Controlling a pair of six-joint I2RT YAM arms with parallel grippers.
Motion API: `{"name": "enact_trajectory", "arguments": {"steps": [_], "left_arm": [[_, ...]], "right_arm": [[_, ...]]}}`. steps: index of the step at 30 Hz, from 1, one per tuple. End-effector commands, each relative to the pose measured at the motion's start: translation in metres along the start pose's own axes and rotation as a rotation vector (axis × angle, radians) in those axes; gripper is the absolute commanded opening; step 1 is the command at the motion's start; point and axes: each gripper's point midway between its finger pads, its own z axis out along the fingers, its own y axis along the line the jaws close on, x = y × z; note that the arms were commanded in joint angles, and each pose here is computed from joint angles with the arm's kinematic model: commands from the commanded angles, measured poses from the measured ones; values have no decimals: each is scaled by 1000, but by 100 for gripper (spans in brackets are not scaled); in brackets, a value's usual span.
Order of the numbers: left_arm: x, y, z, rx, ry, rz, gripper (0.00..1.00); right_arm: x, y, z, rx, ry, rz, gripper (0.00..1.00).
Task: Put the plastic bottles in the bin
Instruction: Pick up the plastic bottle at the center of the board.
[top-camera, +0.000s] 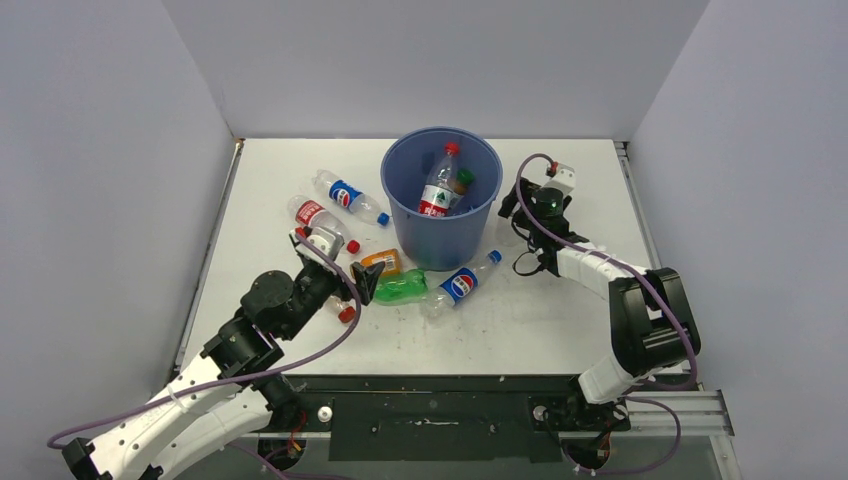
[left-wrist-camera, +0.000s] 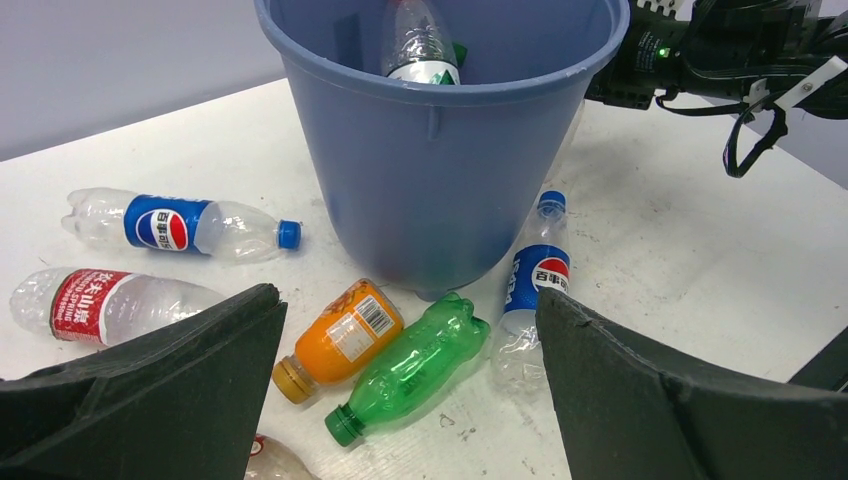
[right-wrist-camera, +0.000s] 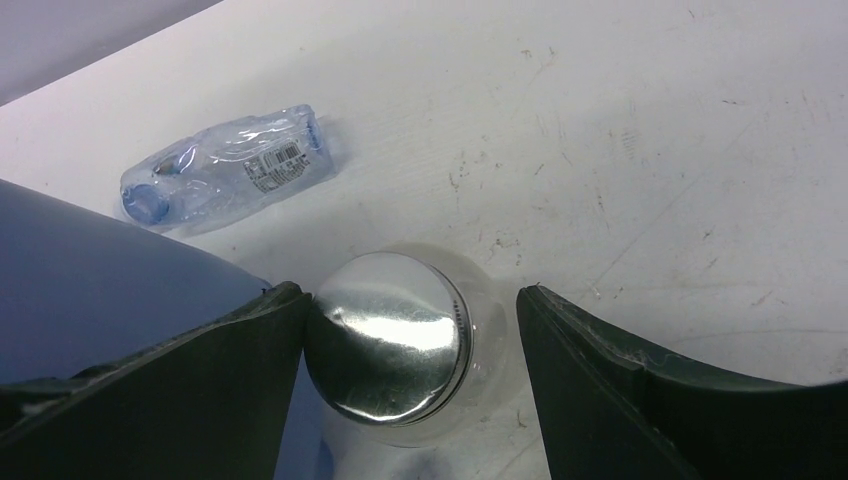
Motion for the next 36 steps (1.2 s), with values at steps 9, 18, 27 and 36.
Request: {"name": "enact_trajectory", "arguments": {"steps": [9, 18, 27, 36], "left_arm": [[-29, -8, -3, 35, -61, -7, 96], [-29, -9, -2, 39, -57, -8, 96], [-30, -9, -4, 43, -62, -10, 96], [-29, -9, -3, 44, -59, -11, 96]], "right_arm": [[-26, -7, -5, 66, -61, -58, 86], [-26, -4, -8, 110, -63, -131, 69], [-24, -6, -10, 126, -58, -155, 39], [-49, -5, -31, 147, -106, -117, 29]]}}
